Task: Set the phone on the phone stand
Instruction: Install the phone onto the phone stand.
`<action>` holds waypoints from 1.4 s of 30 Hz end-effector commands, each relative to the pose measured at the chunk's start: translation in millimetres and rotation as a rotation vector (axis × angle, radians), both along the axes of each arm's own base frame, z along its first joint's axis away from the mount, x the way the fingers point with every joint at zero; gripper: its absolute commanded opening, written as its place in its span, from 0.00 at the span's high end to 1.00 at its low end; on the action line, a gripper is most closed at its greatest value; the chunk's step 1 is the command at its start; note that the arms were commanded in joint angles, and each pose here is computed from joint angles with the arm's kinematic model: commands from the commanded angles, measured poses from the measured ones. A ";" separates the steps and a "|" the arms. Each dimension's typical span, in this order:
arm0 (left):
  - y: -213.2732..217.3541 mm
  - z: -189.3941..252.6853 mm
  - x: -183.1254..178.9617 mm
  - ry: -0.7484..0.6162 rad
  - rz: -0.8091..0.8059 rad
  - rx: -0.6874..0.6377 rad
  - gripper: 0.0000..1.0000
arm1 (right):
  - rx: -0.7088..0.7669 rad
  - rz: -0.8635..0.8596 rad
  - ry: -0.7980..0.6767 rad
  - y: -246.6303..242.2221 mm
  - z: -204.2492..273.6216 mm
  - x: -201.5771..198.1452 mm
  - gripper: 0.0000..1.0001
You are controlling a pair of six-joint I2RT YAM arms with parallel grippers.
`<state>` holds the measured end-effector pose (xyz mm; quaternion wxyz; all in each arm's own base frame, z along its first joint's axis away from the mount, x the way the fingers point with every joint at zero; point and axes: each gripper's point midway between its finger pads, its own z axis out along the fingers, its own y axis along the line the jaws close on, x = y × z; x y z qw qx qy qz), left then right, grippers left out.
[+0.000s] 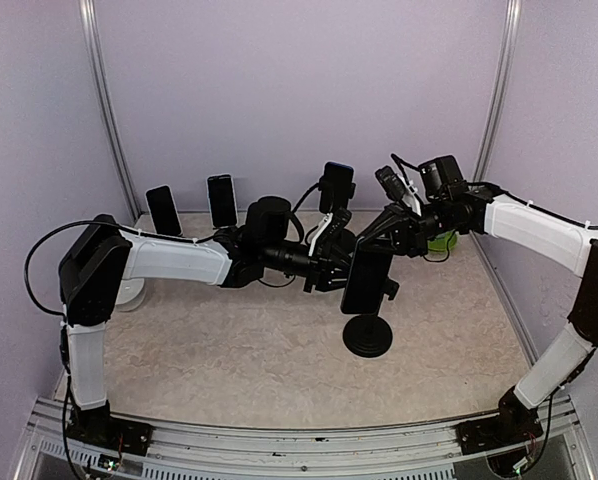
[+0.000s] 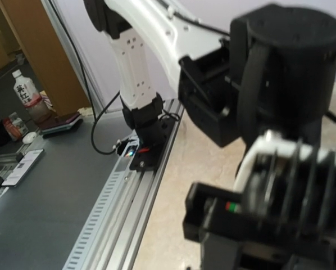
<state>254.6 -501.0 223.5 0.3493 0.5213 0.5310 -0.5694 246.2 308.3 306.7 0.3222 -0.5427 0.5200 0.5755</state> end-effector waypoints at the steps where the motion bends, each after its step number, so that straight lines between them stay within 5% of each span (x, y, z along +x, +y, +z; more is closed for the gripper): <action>1: -0.7 25.9 -9.3 -0.054 -0.043 -0.058 1.00 | -0.001 0.024 -0.028 -1.8 -0.8 -9.4 1.00; 42: 6.2 40.1 -9.8 -0.091 0.010 -0.079 1.00 | -0.132 -0.312 0.061 -33.1 -49.6 24.4 1.00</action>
